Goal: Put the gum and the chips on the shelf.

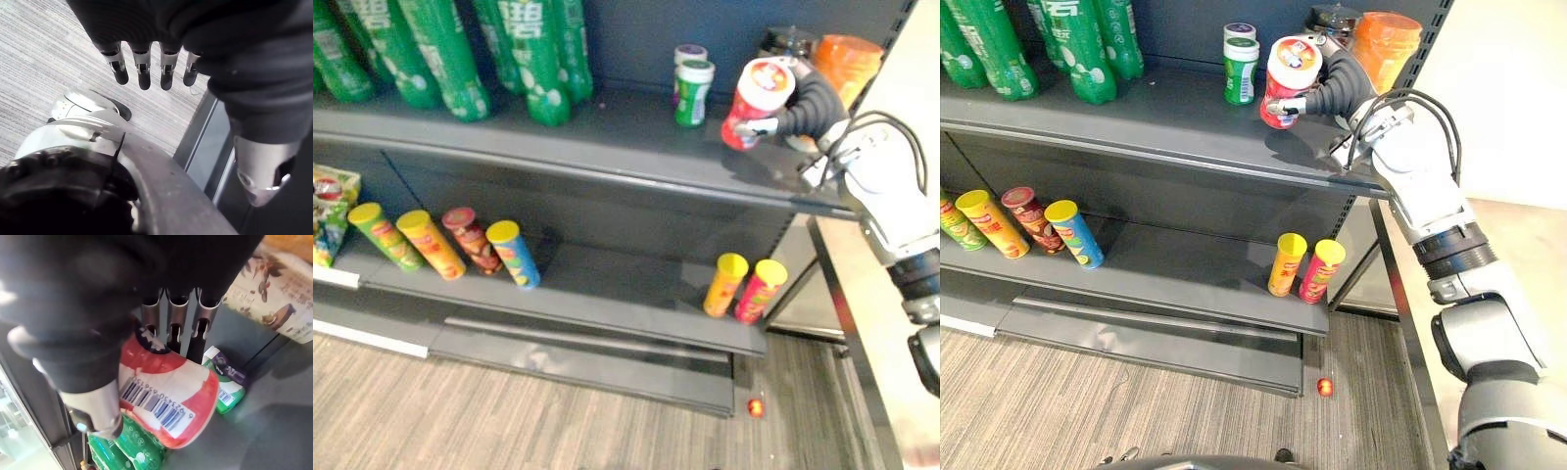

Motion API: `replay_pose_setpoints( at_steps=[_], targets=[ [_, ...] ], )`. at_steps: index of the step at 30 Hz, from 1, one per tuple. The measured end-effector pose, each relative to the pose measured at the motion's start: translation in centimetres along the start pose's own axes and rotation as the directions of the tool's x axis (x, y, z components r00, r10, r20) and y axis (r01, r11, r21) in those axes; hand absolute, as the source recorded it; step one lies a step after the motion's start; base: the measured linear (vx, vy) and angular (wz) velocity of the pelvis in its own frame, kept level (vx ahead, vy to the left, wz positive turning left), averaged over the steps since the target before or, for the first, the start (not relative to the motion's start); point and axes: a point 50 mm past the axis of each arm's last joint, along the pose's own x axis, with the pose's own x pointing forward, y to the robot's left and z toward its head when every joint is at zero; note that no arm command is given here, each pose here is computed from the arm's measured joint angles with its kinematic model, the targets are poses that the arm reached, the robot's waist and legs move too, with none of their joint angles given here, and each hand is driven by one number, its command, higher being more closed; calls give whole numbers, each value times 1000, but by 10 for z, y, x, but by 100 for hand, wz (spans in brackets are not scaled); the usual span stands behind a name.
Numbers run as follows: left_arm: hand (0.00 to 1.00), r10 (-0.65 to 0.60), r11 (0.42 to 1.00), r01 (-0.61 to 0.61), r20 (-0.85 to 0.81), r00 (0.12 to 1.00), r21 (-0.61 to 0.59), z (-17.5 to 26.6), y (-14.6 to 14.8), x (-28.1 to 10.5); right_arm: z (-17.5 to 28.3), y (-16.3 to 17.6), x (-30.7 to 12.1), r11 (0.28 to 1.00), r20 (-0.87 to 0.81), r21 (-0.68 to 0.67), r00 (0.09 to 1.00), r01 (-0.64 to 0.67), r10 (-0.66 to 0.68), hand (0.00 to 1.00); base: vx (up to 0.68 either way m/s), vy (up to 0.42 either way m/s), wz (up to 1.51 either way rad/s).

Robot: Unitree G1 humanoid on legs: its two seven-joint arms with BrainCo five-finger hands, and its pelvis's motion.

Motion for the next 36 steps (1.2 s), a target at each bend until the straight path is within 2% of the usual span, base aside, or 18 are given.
replay_pose_setpoints(
  at_steps=[6,13,22,23,28,36],
  targets=[
    [0,7,997,-7,8,1000,-80,4,-2,1,-11,20,18,994,-95,20,990,-104,106,100,-1,-2,3],
    [0,3,995,0,30,1000,-102,15,-5,5,-11,29,41,990,-146,64,980,-125,133,100,0,0,0],
    [0,4,986,5,54,999,-167,25,-9,7,-8,54,58,979,-134,144,978,-143,163,100,-27,-19,-4],
    [0,5,985,5,58,998,-171,27,-9,8,-7,54,59,979,-132,146,977,-145,164,0,-10,-26,-11],
    [0,-2,985,16,82,997,-175,35,-12,9,-3,61,63,973,-119,162,975,-166,186,0,-2,-11,-5],
    [0,9,977,7,73,997,-214,34,-11,9,3,53,62,967,-82,225,986,-123,145,0,0,0,0]
  ],
)
